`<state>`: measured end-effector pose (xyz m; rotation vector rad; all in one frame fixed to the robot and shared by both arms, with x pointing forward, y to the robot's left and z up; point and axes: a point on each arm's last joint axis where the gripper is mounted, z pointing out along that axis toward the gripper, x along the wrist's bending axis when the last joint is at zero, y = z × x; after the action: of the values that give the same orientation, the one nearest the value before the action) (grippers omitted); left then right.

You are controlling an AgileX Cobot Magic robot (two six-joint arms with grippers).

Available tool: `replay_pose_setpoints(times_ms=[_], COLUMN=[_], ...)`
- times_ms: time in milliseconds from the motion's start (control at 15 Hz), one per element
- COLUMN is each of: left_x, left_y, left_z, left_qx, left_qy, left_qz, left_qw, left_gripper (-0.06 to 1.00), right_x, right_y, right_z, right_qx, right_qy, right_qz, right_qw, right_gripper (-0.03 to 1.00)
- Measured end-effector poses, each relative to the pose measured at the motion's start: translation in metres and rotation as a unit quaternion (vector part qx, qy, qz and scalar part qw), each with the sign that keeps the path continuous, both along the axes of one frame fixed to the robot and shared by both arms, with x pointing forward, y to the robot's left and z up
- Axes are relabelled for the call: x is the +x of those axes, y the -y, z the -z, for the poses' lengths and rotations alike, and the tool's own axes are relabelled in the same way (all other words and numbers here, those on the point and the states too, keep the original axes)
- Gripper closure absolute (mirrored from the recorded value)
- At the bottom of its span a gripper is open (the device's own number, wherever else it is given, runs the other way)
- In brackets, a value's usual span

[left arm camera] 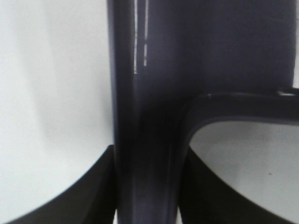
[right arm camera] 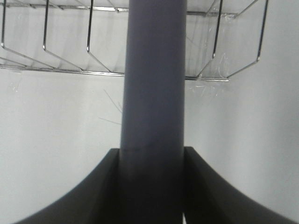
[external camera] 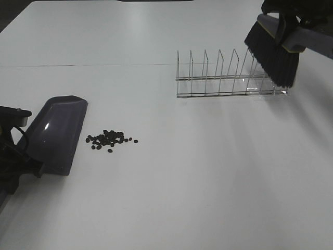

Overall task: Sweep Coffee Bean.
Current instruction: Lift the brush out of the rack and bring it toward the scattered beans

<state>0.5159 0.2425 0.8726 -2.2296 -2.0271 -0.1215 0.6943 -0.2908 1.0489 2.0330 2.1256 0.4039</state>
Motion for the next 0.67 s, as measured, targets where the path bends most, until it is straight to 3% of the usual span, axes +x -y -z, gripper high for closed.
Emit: replay_pose_setpoints(times_ms=[333,467,667], left_x=[0.000,0.000,-0.001], left_y=[0.000,0.000,-0.002], left_z=[0.000,0.000,0.000], left_qx=[0.001,0.001,0.010], left_qy=[-0.001,-0.001,-0.010], left_qz=[0.007,0.008,0.014], left_qw=[1.000,1.000,1.000], left_gripper=[0.61,0.61,0.61], right_x=[-0.053,-0.073,-0.111], right_y=[-0.032,-0.047,-0.083], right_z=[-0.032,-0.025,0.013], right_qx=[-0.038,-0.045,-0.069], right_qy=[0.002,-0.021,-0.084], right_qz=[-0.033,-0.048,-0.084], right_qw=[0.999,0.998,0.990], right_gripper=[0.65,0.65,0.65])
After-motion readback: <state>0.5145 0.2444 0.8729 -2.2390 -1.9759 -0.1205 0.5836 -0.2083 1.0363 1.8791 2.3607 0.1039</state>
